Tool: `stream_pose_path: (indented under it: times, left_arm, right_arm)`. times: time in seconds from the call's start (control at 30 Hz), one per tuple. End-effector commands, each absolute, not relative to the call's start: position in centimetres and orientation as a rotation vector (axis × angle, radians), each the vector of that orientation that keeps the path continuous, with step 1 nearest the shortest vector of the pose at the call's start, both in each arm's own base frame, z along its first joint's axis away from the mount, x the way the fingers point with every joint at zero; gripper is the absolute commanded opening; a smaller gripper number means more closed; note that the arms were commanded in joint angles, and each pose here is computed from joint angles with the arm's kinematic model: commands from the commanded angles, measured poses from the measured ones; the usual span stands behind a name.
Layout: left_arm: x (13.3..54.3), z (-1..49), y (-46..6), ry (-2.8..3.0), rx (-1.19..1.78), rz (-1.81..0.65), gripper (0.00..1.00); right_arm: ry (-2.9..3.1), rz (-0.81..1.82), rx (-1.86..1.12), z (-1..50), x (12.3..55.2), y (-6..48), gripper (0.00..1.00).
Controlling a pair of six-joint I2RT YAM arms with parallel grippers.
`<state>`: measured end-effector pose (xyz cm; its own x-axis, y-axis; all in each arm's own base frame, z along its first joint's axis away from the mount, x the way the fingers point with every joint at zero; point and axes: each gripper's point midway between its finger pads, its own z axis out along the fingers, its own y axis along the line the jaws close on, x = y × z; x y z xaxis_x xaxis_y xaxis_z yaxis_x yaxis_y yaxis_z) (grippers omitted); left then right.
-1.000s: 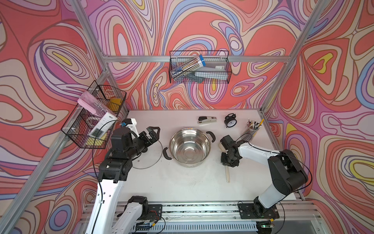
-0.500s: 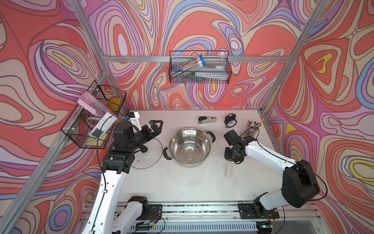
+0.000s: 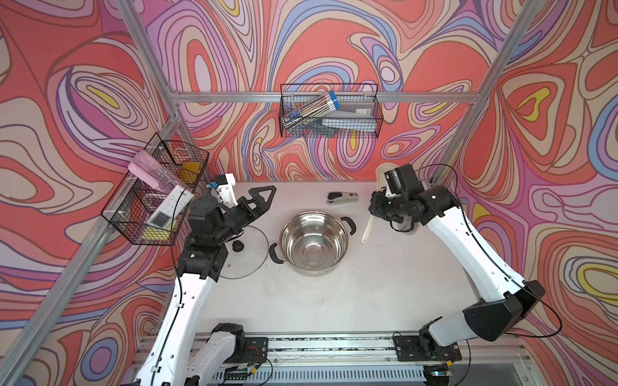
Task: Stir the soup with a spoon
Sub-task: Pick up the spoon from the center of the board.
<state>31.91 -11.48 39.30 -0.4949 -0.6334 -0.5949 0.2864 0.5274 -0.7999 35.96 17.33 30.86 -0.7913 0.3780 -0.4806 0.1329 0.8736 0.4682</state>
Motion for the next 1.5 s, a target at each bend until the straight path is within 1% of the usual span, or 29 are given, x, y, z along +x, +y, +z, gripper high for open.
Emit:
stream_pose_path:
  times: [0.0,0.1,0.2,0.47,0.63,0.7,0.97,1.17,1.23,1.4,1.47]
  left_arm:
    - [31.3,41.2,-12.3,1.672,-0.251,-1.2,0.94]
    - [31.1,40.6,-13.2,1.674,-0.242,-1.21,0.93]
    - [30.8,40.3,-14.4,1.678,-0.216,-1.209,0.93]
    - [30.9,39.1,-17.7,1.742,-0.151,-1.172,0.92]
    - [31.4,38.9,-18.6,1.75,-0.133,-1.174,0.9]
    - [31.6,39.1,-19.0,1.744,-0.124,-1.191,0.85]
    - [31.8,40.4,-20.6,1.726,-0.085,-1.274,0.55]
    - [31.7,40.6,-21.0,1.729,-0.079,-1.297,0.39]
    - [31.7,40.5,-21.0,1.729,-0.085,-1.298,0.35]
    - [31.6,40.4,-21.0,1.733,-0.087,-1.301,0.16]
    - [31.7,40.2,-21.0,1.739,-0.095,-1.301,0.11]
  right_arm:
    - [2.42,0.954,0.518,33.0,37.4,22.4,0.0]
    - [2.35,1.204,0.6,35.5,38.7,25.8,0.0]
    - [2.292,1.351,0.671,37.5,39.6,28.3,0.0]
    - [2.222,1.606,0.794,39.7,39.5,32.7,0.0]
    - [2.236,1.671,0.792,39.8,38.3,34.8,0.0]
    - [2.243,1.68,0.795,39.6,38.0,35.2,0.0]
    - [2.244,1.696,0.824,38.8,37.7,36.0,0.0]
    - [2.235,1.712,0.846,38.5,37.6,36.3,0.0]
    - [2.24,1.707,0.847,38.3,37.5,36.3,0.0]
    - [2.237,1.709,0.855,38.1,37.3,36.2,0.0]
    - [2.239,1.715,0.854,38.1,37.2,36.2,0.0]
